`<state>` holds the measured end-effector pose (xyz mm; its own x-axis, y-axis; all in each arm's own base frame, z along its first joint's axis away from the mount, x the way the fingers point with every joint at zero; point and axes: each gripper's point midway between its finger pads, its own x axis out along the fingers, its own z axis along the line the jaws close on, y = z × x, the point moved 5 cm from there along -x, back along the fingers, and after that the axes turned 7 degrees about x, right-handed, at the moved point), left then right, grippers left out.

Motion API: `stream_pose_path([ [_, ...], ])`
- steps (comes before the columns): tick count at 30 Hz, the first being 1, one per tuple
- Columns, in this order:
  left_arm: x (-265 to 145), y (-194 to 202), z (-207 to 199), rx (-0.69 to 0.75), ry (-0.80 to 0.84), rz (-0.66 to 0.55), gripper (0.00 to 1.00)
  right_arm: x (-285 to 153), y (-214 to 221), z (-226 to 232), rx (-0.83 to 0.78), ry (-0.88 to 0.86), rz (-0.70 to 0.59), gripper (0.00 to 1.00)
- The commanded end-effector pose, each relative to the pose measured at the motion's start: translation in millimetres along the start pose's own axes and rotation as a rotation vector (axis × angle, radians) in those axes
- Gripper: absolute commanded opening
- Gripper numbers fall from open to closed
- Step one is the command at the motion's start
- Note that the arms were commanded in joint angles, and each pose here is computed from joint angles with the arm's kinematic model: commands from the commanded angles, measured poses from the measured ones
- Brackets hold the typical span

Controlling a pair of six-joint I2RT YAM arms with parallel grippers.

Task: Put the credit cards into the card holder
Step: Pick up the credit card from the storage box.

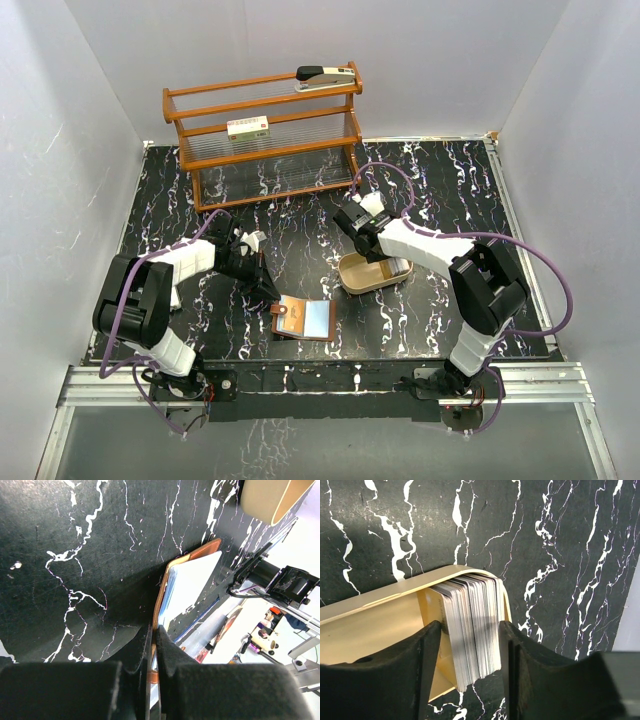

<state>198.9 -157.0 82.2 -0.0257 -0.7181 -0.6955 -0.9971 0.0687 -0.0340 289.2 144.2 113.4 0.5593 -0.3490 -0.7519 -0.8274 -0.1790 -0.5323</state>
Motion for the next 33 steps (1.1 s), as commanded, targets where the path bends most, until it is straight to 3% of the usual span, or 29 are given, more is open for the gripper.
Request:
stream_pose_path([
  [1,-8,2,-12,0.036,0.038,-0.01,0.0,-2,-10,-7,0.018,0.043,-0.031,0.43],
  [26,-10,2,-14,0.042,0.039,-0.016,0.0,-14,-24,-15,0.005,0.048,-0.069,0.03],
  [33,-10,1,-12,0.037,0.016,-0.023,0.0,-30,-35,-16,0.016,-0.011,-0.086,0.0],
])
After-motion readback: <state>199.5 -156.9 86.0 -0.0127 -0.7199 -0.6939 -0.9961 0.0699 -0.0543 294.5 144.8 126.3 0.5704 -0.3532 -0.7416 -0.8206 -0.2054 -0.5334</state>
